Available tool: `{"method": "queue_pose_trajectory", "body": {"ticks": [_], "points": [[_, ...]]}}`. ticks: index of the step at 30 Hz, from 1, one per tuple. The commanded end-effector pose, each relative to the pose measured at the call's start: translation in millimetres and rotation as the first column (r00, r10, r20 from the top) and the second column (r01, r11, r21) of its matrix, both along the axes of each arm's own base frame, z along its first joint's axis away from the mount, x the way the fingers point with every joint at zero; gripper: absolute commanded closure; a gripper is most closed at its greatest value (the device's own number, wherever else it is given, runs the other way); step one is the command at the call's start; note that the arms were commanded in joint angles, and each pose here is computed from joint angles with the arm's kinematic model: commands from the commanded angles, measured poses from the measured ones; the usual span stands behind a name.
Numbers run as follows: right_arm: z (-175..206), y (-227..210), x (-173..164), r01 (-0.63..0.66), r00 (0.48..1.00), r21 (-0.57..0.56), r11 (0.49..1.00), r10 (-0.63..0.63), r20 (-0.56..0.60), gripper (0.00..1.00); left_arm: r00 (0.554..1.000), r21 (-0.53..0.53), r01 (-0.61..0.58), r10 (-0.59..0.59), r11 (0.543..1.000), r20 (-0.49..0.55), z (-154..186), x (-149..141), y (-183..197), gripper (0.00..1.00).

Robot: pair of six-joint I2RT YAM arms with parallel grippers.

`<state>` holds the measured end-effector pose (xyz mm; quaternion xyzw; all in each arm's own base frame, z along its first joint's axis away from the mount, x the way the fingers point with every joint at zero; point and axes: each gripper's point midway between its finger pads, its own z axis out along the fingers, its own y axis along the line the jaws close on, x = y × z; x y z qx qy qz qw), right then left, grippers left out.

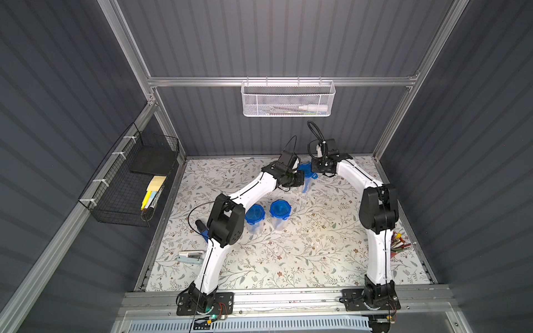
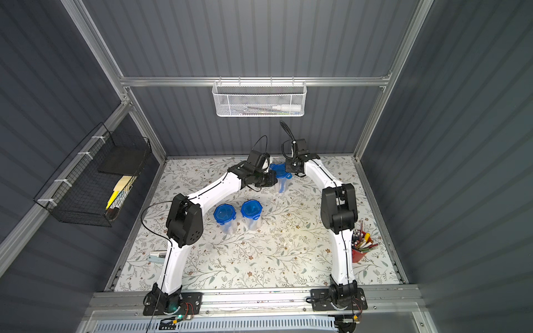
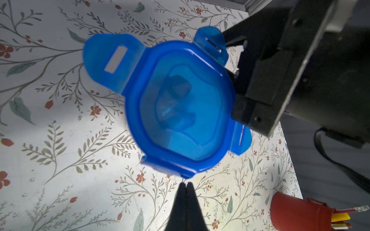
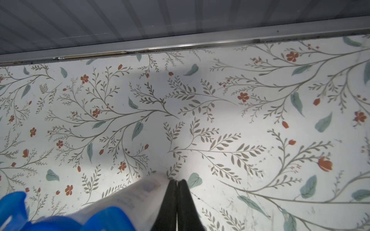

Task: Take out toiletry kits
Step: Adjust the container at the center of the board, then move the container to the center of the board.

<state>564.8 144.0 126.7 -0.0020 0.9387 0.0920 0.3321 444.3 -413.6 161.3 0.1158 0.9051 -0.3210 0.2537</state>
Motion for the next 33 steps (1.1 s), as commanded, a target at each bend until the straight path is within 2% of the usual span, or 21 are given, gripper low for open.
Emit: {"method": "queue_pose_trajectory", "body": {"ticks": [1, 9, 12, 17, 21, 27, 33], "points": [[21.1, -13.2, -2.3, 0.035, 0.999, 0.004, 0.999, -0.035, 0.035, 0.93, 0.993, -0.038, 0.001, 0.004, 0.999, 0.118, 54.4, -0.2, 3.8, 1.0], [51.7, -40.7, -24.2, 0.089, 0.994, -0.009, 0.996, -0.088, 0.065, 0.94, 0.978, -0.016, -0.078, 0.08, 0.997, 0.193, 77.2, 22.9, 26.6, 1.0], [69.6, -34.7, -38.6, 0.062, 0.995, 0.031, 0.998, -0.065, 0.079, 0.94, 0.967, 0.001, -0.13, 0.126, 0.992, 0.219, 83.5, 30.0, 40.8, 1.0], [95.8, 9.2, -60.2, -0.067, 0.987, 0.084, 0.994, 0.054, 0.15, 0.94, 0.938, 0.043, -0.287, 0.272, 0.957, 0.214, 78.4, 41.3, 90.1, 1.0], [105.9, 60.7, -72.2, -0.192, 0.969, 0.073, 0.979, 0.176, 0.175, 0.95, 0.892, 0.051, -0.442, 0.432, 0.896, 0.133, 55.3, 50.1, 152.4, 1.0], [88.5, 113.9, -73.6, -0.289, 0.952, 0.041, 0.956, 0.282, 0.12, 0.95, 0.83, 0.037, -0.555, 0.55, 0.831, 0.09, 44.3, 43.9, 209.9, 1.0], [56.3, 129.0, -60.2, -0.281, 0.957, 0.004, 0.96, 0.28, 0.07, 0.96, 0.819, 0.04, -0.572, 0.567, 0.819, 0.088, 44.3, 39.3, 221.7, 1.0]]}}
